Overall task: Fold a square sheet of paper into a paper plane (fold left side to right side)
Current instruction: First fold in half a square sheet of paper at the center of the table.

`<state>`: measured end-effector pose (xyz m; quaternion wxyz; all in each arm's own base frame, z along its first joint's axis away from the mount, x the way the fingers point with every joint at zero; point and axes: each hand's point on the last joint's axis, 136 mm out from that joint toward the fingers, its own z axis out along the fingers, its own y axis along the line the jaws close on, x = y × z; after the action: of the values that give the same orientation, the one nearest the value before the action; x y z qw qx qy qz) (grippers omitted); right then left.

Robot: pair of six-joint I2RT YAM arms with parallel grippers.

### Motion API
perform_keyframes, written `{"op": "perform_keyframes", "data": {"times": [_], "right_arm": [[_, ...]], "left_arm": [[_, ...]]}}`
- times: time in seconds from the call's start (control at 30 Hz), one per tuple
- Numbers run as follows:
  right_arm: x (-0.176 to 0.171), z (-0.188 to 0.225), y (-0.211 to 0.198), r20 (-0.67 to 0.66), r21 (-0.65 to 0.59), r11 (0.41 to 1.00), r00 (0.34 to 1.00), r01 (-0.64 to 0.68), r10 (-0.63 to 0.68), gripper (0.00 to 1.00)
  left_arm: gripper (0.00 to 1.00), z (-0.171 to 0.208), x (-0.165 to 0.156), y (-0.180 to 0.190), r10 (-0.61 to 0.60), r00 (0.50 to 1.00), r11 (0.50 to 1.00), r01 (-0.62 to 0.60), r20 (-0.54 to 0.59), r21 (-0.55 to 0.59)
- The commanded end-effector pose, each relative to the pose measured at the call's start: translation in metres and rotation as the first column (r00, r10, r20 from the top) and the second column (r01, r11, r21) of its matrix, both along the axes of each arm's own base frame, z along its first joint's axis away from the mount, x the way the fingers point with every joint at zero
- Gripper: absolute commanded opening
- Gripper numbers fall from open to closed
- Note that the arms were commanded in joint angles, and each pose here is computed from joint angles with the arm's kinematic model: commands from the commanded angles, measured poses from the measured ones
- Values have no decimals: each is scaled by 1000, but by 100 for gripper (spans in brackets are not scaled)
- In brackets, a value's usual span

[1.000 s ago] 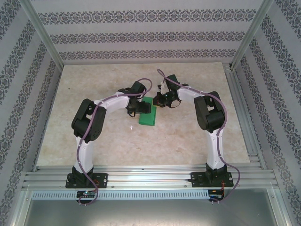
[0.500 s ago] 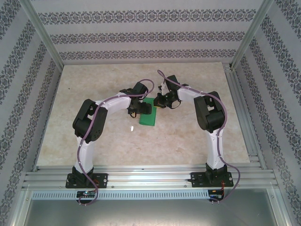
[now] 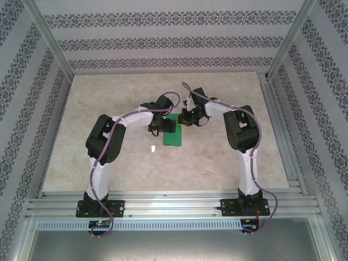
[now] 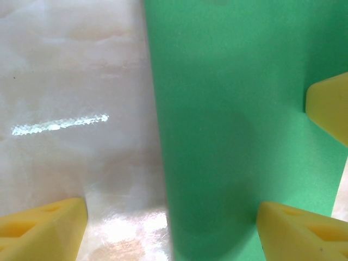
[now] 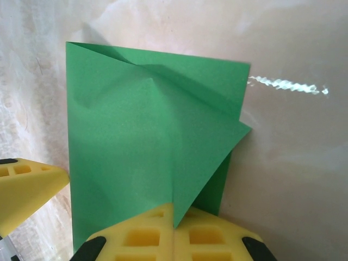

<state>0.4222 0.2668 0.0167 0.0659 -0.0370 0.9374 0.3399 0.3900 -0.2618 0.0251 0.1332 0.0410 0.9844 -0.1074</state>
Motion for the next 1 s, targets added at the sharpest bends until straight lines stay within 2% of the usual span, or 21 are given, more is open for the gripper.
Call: {"op": "perform_keyframes", "data": {"times": [0.0,0.23,0.57,0.77,0.97], "right_arm": [[2,-9,-5,1,-31,999,1000,-11,11,6],[5,3,-1,18,-12,1000,1000,-17,17,6],[8,5,-2,27,-30,998,998,-51,52,6],[11,5,-1,31,-45,996,997,-73,74,6],[14,-1,-4,27,-74,994,997,-76,78,6]], "left_arm": [[82,-20,-19,-3,-44,996,998,47,-77,43],[83,-15,-18,-7,-49,997,998,51,-66,25],[85,28,-10,-9,-12,1000,997,14,21,-69],[86,41,-5,-14,27,999,977,-22,21,-213],[87,31,-6,-11,27,1000,980,-25,5,-195]]}}
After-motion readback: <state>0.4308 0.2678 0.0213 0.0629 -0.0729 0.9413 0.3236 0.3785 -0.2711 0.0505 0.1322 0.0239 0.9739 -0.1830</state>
